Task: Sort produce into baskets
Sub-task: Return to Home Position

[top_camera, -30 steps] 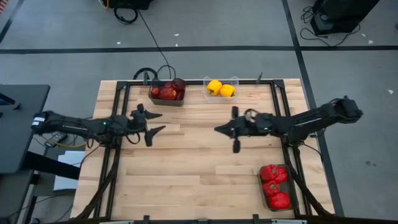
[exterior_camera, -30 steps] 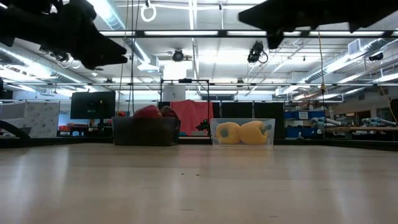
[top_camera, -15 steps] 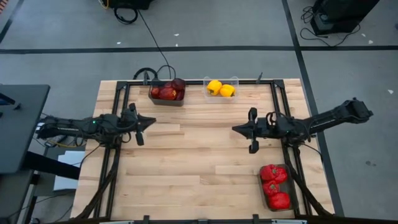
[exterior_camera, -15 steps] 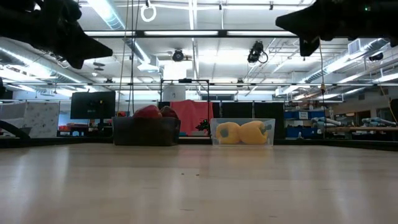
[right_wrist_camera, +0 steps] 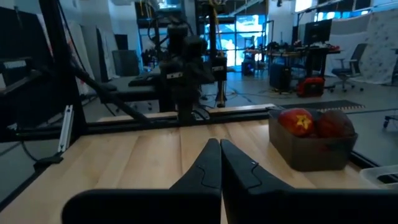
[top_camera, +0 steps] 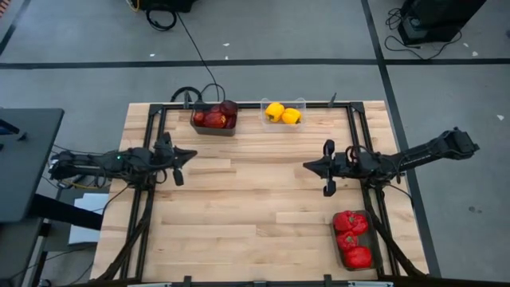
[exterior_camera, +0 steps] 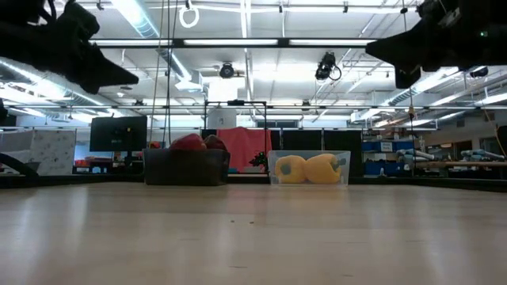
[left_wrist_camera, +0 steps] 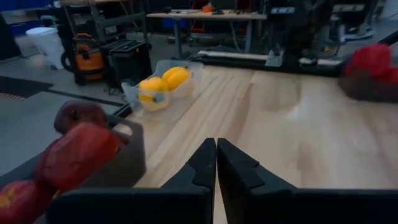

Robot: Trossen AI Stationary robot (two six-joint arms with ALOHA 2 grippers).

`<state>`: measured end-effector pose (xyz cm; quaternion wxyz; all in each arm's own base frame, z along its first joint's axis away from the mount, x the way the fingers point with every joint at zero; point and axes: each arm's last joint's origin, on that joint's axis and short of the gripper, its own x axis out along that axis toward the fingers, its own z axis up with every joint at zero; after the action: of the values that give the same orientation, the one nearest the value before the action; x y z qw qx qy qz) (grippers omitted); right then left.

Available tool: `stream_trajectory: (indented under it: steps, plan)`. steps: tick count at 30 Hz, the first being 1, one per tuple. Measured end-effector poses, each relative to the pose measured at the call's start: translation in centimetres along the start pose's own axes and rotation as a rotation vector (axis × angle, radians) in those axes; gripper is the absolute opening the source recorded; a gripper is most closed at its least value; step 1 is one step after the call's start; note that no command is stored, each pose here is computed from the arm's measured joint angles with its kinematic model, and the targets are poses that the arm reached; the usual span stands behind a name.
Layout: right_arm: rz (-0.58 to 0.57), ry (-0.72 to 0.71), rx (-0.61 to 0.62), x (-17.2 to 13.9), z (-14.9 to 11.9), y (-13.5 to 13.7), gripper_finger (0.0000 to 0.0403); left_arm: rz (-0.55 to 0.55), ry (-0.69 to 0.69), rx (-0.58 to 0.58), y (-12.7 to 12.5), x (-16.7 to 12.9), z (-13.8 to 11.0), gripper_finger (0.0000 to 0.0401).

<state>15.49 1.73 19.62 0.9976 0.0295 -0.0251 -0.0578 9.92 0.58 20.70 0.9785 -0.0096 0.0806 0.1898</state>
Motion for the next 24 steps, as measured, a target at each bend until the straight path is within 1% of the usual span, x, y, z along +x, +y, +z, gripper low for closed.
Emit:
stream_trajectory:
  steps: [3, 6, 9, 13, 15, 19, 24]
  plan:
    - [-0.011, -0.019, 0.006, -0.5, -0.4, -0.2, 0.0003, 0.014, -0.003, 0.002, -0.1, 0.4, -1.1, 0.0019]
    - [-0.009, -0.038, 0.029, -1.0, -0.6, -0.4, 0.0003, 0.014, -0.007, 0.000, -0.1, 0.6, -1.5, 0.0019]
    - [-0.011, -0.048, 0.030, -1.5, -0.7, -0.5, 0.0004, 0.020, -0.016, -0.001, -0.1, 0.5, -1.4, 0.0019]
    - [-0.023, -0.026, 0.017, -2.0, -0.7, -0.8, 0.0004, 0.040, -0.042, -0.001, 0.1, 0.1, -0.9, 0.0019]
    - [-0.028, -0.016, 0.015, -2.3, -0.7, -0.9, 0.0004, 0.056, -0.057, 0.007, 0.3, -0.2, -0.9, 0.0019]
    - [-0.030, -0.019, 0.014, -2.8, -0.5, -1.1, 0.0004, 0.055, -0.111, -0.007, 0.9, -1.4, -0.8, 0.0019]
    - [-0.032, -0.033, 0.010, -3.5, -0.3, -1.3, 0.0004, 0.043, -0.085, -0.008, 0.9, -1.4, -1.2, 0.0019]
